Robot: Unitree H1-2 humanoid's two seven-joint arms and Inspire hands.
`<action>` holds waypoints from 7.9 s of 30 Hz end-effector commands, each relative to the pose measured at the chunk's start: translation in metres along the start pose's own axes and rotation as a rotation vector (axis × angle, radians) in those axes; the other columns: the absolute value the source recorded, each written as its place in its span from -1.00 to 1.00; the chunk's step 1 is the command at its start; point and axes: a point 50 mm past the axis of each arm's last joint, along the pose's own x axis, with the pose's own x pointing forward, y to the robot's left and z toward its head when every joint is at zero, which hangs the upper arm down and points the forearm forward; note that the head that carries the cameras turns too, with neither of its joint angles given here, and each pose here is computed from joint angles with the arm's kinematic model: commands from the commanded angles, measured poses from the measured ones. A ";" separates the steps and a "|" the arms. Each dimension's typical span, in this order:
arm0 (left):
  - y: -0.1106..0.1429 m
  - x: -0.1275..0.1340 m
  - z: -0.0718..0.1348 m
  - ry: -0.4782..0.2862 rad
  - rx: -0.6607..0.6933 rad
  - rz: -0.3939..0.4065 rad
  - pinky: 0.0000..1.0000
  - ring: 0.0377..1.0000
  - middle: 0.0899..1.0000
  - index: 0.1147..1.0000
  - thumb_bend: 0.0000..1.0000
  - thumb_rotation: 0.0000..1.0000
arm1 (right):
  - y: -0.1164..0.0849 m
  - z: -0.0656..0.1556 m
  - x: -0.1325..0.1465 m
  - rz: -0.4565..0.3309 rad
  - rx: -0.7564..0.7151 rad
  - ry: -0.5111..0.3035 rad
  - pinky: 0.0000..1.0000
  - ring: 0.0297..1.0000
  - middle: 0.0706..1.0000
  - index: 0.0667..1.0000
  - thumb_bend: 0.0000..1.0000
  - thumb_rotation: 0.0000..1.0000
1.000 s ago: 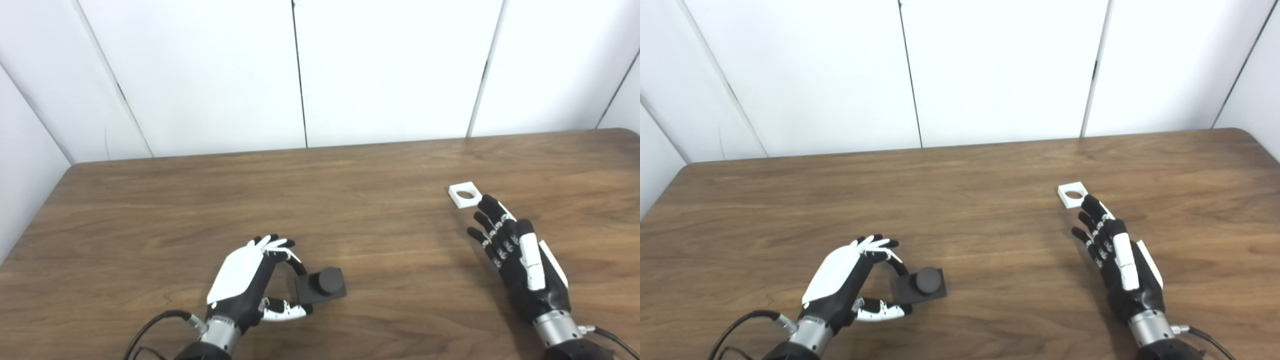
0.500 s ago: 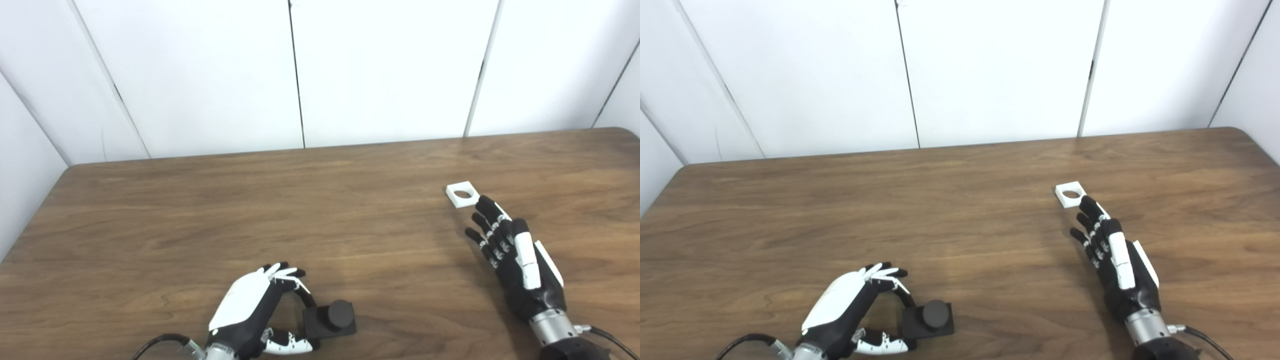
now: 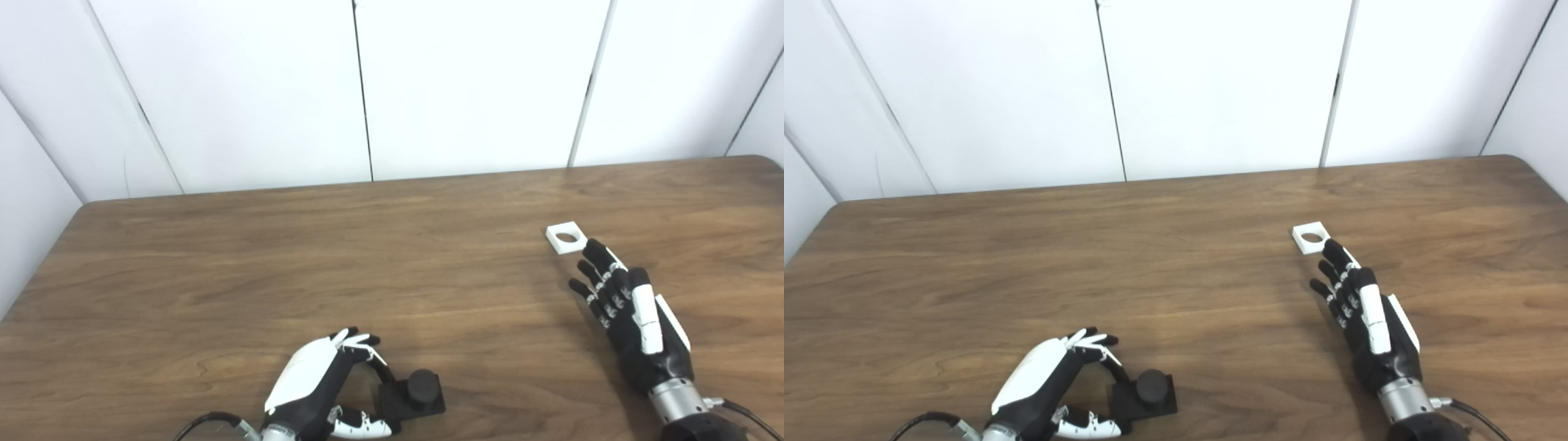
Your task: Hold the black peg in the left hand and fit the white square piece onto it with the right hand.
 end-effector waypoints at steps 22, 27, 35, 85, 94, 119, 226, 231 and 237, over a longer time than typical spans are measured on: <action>-0.004 0.002 0.002 -0.061 0.049 0.048 1.00 0.97 0.76 -0.14 0.00 -0.88 | -0.049 0.118 0.089 -0.092 -1.117 -0.269 1.00 1.00 1.00 0.49 0.82 -0.33; -0.005 0.003 0.002 -0.055 0.061 0.046 1.00 0.96 0.76 -0.14 0.00 -0.88 | -0.045 0.129 0.102 -0.054 -1.209 -0.221 1.00 1.00 1.00 0.43 0.85 -0.37; -0.006 0.002 0.002 -0.056 0.057 0.039 1.00 0.96 0.76 -0.15 0.00 -0.88 | -0.041 0.141 0.130 0.014 -1.303 -0.151 1.00 1.00 1.00 0.38 0.93 -0.50; -0.010 -0.004 0.005 -0.064 0.054 0.044 1.00 0.95 0.75 -0.14 0.00 -0.88 | -0.025 0.107 0.236 0.093 -1.391 0.087 1.00 1.00 1.00 0.38 0.83 -0.49; -0.010 -0.003 0.006 -0.068 0.059 0.053 1.00 0.94 0.74 -0.15 0.00 -0.89 | -0.032 0.109 0.233 0.096 -1.392 0.095 1.00 1.00 0.97 0.35 0.83 -0.51; -0.007 -0.002 0.006 -0.059 0.055 0.060 1.00 0.96 0.76 -0.14 0.00 -0.88 | -0.044 0.106 0.226 0.123 -1.395 0.093 0.89 0.98 0.83 -0.09 0.05 -0.70; -0.002 0.011 0.008 -0.064 0.066 0.079 1.00 0.97 0.74 -0.14 0.00 -0.88 | 0.141 0.139 0.014 0.617 -1.216 -0.412 1.00 1.00 0.95 -0.08 0.04 -0.68; -0.002 0.012 0.009 -0.061 0.065 0.076 1.00 0.97 0.75 -0.14 0.00 -0.88 | 0.141 0.132 0.015 0.635 -1.209 -0.386 1.00 1.00 0.94 -0.08 0.04 -0.68; -0.002 0.012 0.010 -0.064 0.066 0.077 1.00 0.98 0.75 -0.14 -0.01 -0.88 | 0.144 0.127 0.012 0.662 -1.262 -0.382 1.00 1.00 0.95 -0.08 0.04 -0.69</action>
